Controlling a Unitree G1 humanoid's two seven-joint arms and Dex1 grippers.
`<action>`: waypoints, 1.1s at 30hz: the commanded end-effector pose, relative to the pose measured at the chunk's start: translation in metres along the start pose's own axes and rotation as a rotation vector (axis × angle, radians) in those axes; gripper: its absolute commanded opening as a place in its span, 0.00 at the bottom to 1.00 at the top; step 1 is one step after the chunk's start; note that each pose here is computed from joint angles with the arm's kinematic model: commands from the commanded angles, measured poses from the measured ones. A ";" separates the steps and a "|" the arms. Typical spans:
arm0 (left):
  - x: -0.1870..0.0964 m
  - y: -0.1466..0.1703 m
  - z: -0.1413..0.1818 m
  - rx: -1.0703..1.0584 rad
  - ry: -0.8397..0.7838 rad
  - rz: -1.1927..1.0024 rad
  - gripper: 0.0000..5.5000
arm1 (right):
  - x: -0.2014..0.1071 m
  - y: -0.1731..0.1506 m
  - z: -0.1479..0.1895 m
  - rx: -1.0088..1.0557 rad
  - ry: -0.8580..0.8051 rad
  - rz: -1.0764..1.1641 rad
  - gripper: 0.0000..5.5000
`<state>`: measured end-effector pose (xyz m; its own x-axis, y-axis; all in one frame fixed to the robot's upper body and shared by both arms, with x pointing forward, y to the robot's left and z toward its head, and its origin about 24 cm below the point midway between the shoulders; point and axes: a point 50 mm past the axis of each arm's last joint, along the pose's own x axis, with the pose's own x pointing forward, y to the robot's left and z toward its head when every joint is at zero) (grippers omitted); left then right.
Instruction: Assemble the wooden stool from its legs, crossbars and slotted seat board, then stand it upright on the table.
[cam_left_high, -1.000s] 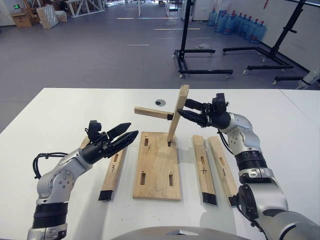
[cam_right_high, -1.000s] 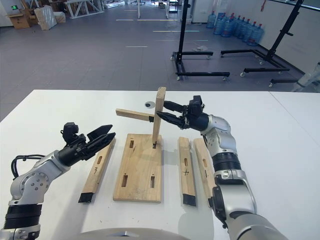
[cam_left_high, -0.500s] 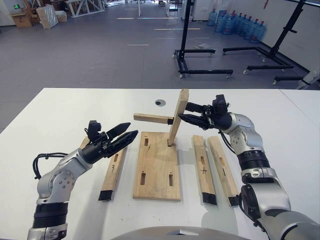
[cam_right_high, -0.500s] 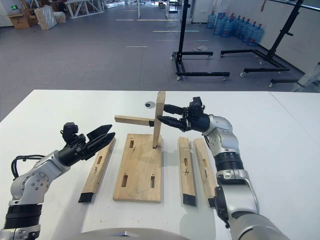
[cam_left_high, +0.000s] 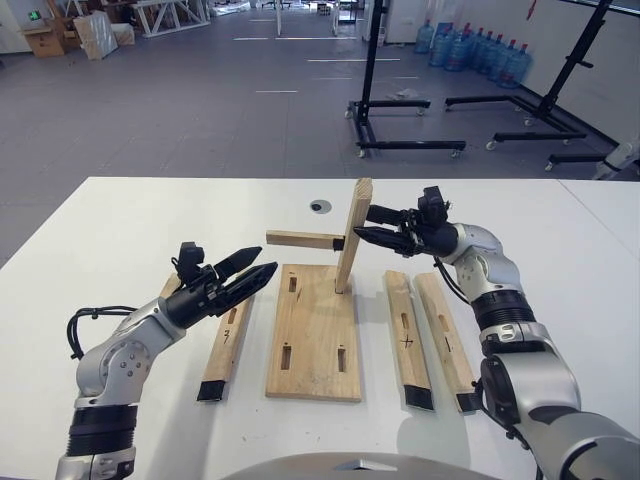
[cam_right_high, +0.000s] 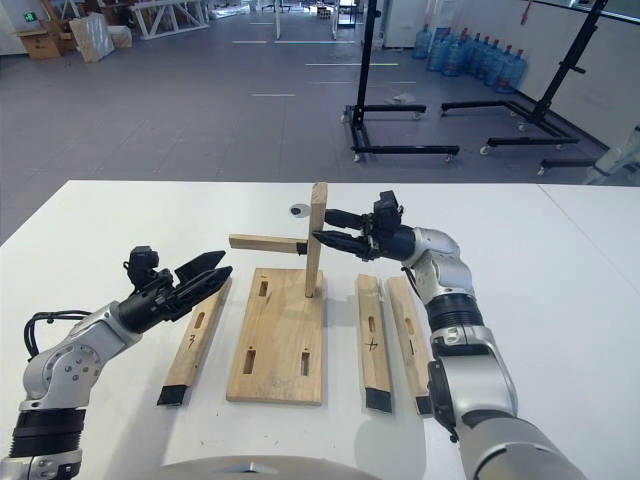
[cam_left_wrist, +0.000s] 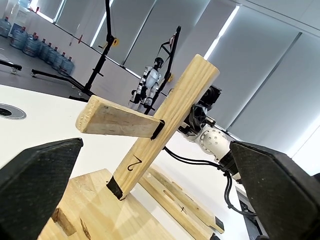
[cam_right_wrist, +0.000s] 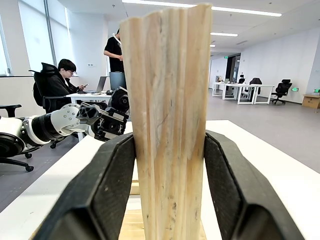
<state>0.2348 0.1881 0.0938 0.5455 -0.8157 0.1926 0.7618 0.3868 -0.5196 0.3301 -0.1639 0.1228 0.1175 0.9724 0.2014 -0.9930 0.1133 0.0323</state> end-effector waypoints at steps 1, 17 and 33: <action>0.002 0.001 -0.002 0.006 0.002 -0.002 0.98 | -0.008 0.001 -0.024 0.074 0.156 -0.031 0.37; 0.003 0.004 -0.008 0.005 -0.013 0.004 0.98 | -0.008 -0.014 -0.011 0.043 0.137 -0.141 0.74; -0.007 -0.015 -0.017 0.028 -0.099 0.084 0.98 | -0.064 0.021 -0.027 0.111 0.212 -0.420 0.81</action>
<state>0.2155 0.1804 0.0821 0.6099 -0.7590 0.2279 0.7305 0.4269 -0.5331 0.3068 -0.2125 0.0877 0.4185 0.9081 -0.0156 -0.8919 0.4141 0.1818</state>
